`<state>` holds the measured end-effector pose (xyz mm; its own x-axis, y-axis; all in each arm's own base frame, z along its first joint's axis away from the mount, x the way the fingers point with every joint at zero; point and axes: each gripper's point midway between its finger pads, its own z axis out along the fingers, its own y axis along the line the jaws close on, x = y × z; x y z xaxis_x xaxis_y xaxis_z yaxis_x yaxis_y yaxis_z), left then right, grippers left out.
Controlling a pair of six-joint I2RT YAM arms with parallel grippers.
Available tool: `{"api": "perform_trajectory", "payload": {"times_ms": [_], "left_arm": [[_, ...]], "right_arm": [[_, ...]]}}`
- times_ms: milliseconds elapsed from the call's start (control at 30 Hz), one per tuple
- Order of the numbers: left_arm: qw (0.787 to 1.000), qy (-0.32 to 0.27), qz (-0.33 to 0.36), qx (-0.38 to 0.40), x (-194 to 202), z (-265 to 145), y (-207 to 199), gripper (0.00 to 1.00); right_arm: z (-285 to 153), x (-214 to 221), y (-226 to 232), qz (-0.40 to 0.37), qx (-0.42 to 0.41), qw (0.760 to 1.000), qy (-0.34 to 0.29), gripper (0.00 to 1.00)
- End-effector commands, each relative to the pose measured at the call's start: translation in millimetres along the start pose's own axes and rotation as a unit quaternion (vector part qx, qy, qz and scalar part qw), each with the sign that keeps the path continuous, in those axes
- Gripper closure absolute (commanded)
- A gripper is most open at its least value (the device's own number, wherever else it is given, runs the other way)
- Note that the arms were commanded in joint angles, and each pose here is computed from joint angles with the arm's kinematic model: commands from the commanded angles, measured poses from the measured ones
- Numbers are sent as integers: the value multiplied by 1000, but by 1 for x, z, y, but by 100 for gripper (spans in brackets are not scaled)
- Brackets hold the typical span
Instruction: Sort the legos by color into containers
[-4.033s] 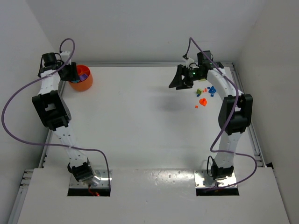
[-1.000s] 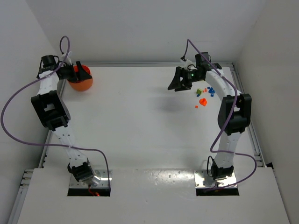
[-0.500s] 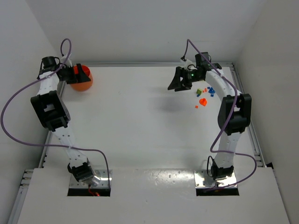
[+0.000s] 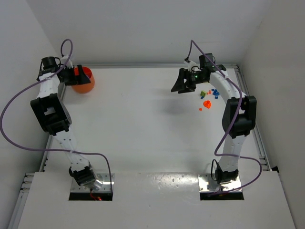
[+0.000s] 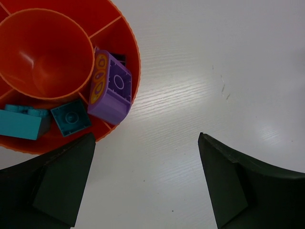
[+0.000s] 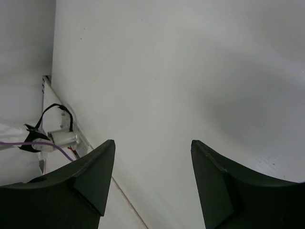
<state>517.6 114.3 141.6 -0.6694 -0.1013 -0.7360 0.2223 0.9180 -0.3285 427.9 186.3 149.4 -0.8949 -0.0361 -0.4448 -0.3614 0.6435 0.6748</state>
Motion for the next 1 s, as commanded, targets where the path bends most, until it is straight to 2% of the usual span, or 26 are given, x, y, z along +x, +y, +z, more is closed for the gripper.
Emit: {"api": "perform_trajectory", "payload": {"times_ms": [0,733,967], "left_arm": [[999,-22,26,-11,-18,-18,-6,5],[999,-7,22,-34,-5,-17,7,5],[995,-36,32,-83,-20,-37,28,5]], "right_arm": [[-2,-5,5,-26,-1,1000,-10,34],[-2,-5,5,-26,-1,1000,-10,34],[-2,-5,5,-26,-1,1000,-10,34]]}}
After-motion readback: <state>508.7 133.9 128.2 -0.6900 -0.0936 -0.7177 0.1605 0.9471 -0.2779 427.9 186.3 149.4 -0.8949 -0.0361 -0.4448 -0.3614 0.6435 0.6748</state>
